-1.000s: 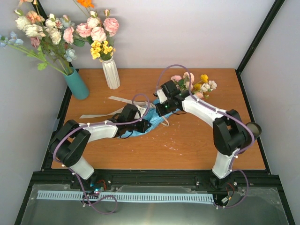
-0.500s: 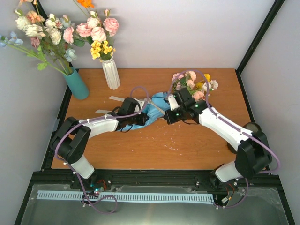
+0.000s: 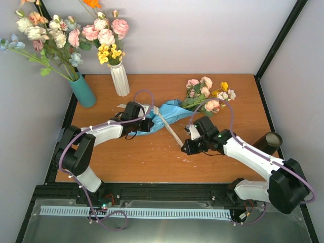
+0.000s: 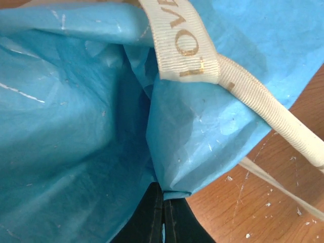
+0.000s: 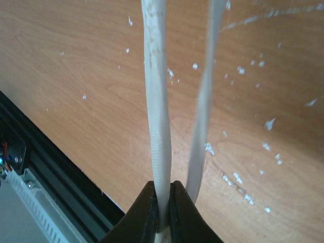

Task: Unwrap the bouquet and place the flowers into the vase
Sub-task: Untie the ribbon from the wrapping paper.

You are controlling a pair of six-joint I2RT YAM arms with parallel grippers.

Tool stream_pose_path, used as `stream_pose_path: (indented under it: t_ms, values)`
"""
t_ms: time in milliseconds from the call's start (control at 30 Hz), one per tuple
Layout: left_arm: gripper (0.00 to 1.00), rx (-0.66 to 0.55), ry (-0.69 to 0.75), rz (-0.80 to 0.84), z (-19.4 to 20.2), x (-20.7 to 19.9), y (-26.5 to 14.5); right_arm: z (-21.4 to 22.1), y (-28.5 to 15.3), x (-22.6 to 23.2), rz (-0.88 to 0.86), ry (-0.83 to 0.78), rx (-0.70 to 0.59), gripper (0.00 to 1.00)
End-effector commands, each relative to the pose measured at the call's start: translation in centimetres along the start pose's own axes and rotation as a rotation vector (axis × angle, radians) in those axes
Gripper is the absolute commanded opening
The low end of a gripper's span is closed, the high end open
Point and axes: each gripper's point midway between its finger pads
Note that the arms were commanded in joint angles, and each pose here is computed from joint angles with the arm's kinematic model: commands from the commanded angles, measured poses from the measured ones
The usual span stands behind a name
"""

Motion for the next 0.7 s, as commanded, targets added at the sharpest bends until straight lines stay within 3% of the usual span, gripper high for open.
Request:
stream_pose_path:
  t_ms: [0,100,233,300,667]
  values:
    - [0.00,-0.043,0.031,0.046,-1.9,-1.0,-0.8,1.5,0.7,1.1,-0.051,0.037,0.043,0.10]
    - [0.00,-0.028,0.033,0.086,-1.2,-1.5,-0.7,1.1,0.9,1.2,-0.039,0.017,0.043,0.20]
    - [0.00,-0.008,0.035,0.149,-0.1,-2.4,-0.9,-1.7,0.3,2.2,-0.017,-0.061,0.006,0.42]
    - [0.00,-0.004,0.030,0.173,0.3,-2.8,-1.1,-3.4,-0.1,2.9,0.001,-0.102,-0.014,0.49]
    - [0.00,0.016,0.004,0.216,2.1,-3.3,-1.8,-12.9,0.5,6.9,0.002,-0.224,-0.111,0.55]
Point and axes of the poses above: each gripper's point midway between its finger pads, its own y axis out along the fingers, its own x axis along the line the jaws close on, z = x × y, and after that the axes turned 3 degrees about y, right-handed
